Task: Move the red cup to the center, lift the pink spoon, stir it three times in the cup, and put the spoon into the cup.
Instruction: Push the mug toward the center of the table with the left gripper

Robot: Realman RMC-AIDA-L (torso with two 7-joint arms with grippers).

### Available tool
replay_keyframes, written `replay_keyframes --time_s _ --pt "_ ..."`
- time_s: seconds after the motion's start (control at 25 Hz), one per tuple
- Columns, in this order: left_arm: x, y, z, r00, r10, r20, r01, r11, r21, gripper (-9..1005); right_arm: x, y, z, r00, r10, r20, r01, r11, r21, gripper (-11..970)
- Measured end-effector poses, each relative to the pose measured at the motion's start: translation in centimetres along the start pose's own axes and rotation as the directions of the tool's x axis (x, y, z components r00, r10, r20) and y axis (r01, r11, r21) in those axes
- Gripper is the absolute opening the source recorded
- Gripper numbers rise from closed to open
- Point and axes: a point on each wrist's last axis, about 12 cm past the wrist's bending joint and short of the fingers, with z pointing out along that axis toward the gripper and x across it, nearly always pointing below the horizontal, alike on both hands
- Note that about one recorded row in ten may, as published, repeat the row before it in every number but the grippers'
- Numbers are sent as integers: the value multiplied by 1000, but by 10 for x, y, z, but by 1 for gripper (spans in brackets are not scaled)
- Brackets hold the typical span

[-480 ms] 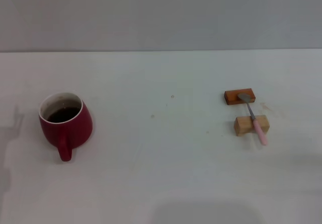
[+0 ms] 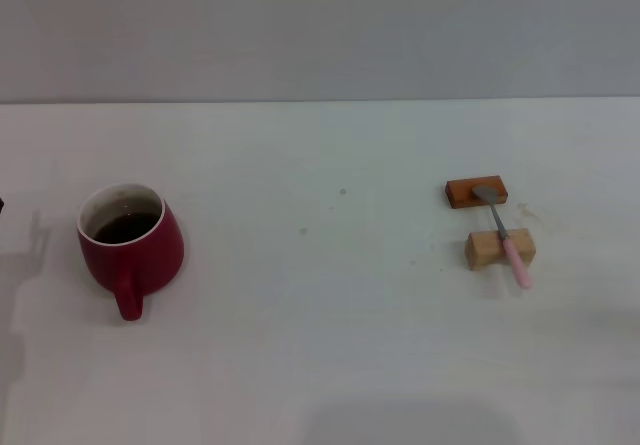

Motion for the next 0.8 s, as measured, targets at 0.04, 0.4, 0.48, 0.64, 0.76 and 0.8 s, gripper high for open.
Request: replay_keyframes --time_s 0.04,0.4,0.48,0.64,0.76,0.8 --pt "1 0 0 1000 7 -5 -7 1000 4 750 0 0 0 1000 0 -1 0 1000 1 795" --pt "3 -5 2 997 75 -25 -74 997 37 651 0 1 -2 1000 3 -2 -3 1000 3 796" --pt "3 -7 2 993 118 -27 -117 992 47 602 0 1 -3 1000 9 2 -9 1000 4 796" --pt "3 -9 3 991 128 -28 -126 990 59 505 -1 2 -3 1000 17 8 -17 1000 5 796" --pt "4 -9 4 991 131 -34 -129 990 61 380 -1 4 -2 1000 24 11 -24 1000 5 795" --pt "4 -9 4 991 131 -34 -129 990 61 339 -1 4 -2 1000 25 12 -25 1000 5 795"
